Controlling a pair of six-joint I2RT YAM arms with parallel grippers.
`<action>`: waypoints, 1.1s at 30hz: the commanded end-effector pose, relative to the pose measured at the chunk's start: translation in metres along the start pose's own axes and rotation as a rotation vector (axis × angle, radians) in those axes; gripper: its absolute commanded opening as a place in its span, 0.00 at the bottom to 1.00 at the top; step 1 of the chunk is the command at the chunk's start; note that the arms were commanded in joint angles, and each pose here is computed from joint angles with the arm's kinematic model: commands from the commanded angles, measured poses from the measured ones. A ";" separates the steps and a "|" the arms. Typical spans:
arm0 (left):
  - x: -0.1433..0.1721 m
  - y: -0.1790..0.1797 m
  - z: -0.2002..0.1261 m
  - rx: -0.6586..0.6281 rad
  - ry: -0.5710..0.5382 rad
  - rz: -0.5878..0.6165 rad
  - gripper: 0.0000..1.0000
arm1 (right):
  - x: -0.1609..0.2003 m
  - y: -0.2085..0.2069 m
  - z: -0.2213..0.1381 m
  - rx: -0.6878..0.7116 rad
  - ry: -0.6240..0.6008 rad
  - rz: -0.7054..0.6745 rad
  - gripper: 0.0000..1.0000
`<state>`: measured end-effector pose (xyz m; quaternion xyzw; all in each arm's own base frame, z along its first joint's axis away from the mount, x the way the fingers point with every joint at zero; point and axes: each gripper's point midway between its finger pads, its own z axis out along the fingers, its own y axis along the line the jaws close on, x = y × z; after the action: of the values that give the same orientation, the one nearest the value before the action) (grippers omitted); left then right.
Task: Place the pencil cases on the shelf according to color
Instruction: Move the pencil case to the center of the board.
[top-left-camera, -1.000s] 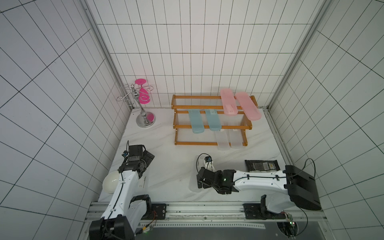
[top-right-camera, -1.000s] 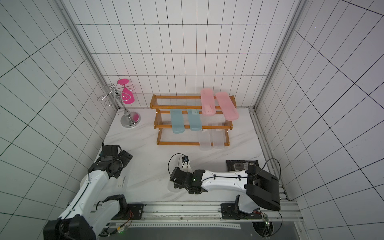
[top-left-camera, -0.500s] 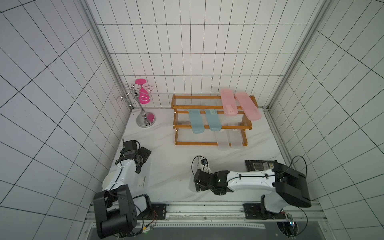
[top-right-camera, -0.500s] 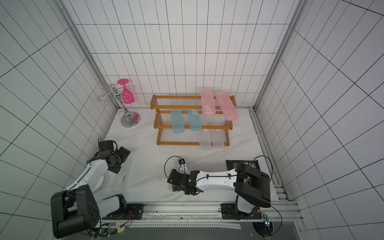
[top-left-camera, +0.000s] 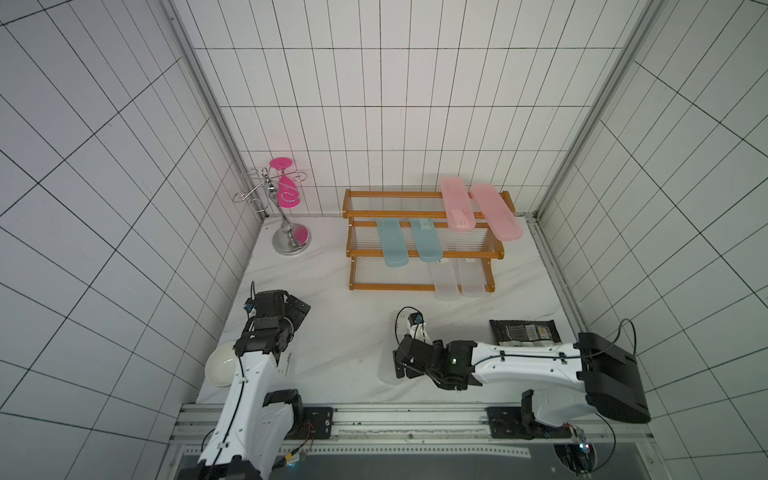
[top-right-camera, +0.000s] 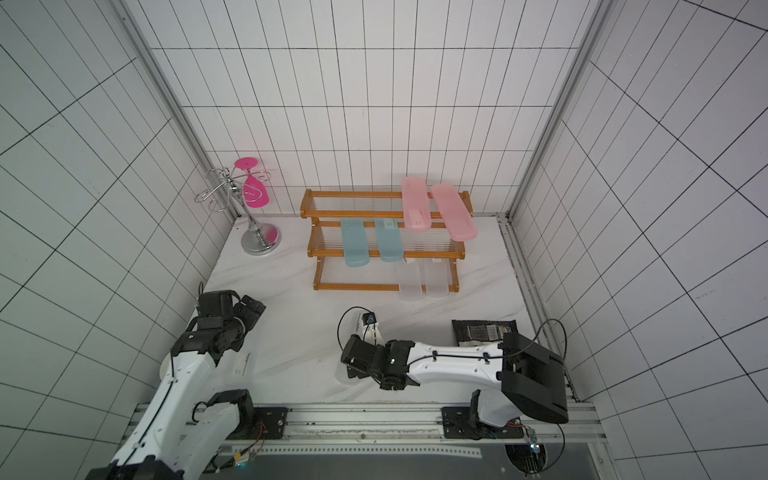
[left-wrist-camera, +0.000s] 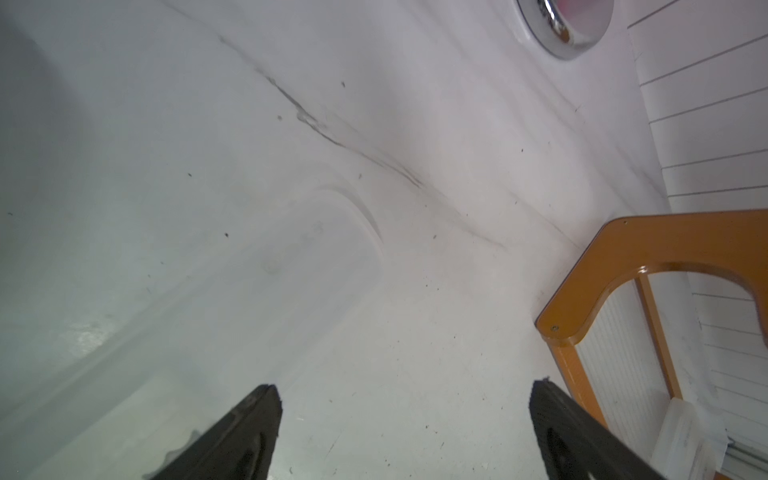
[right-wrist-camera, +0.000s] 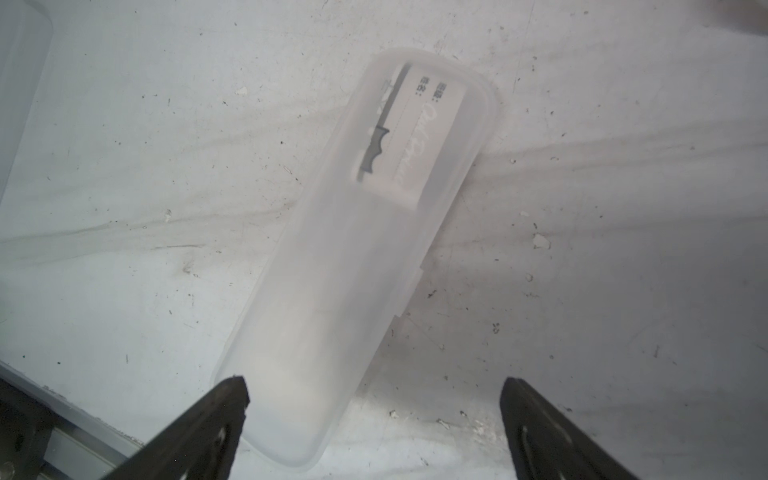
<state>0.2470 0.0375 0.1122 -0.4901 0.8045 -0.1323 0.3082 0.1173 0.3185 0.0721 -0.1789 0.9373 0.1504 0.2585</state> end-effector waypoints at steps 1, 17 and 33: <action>-0.018 0.010 0.003 -0.064 -0.041 -0.002 0.98 | 0.008 -0.007 0.004 0.023 0.012 -0.021 0.99; -0.020 0.032 0.074 -0.154 0.147 -0.061 0.98 | 0.007 0.007 0.016 0.043 0.050 -0.079 0.99; 0.063 -0.011 0.047 -0.027 0.182 0.039 0.98 | 0.004 -0.010 0.003 0.073 0.016 -0.046 0.99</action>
<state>0.2593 -0.0144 0.0439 -0.4532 0.8548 -0.1543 0.2004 0.1173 0.3204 0.0577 -0.2016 0.9394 0.1206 0.2498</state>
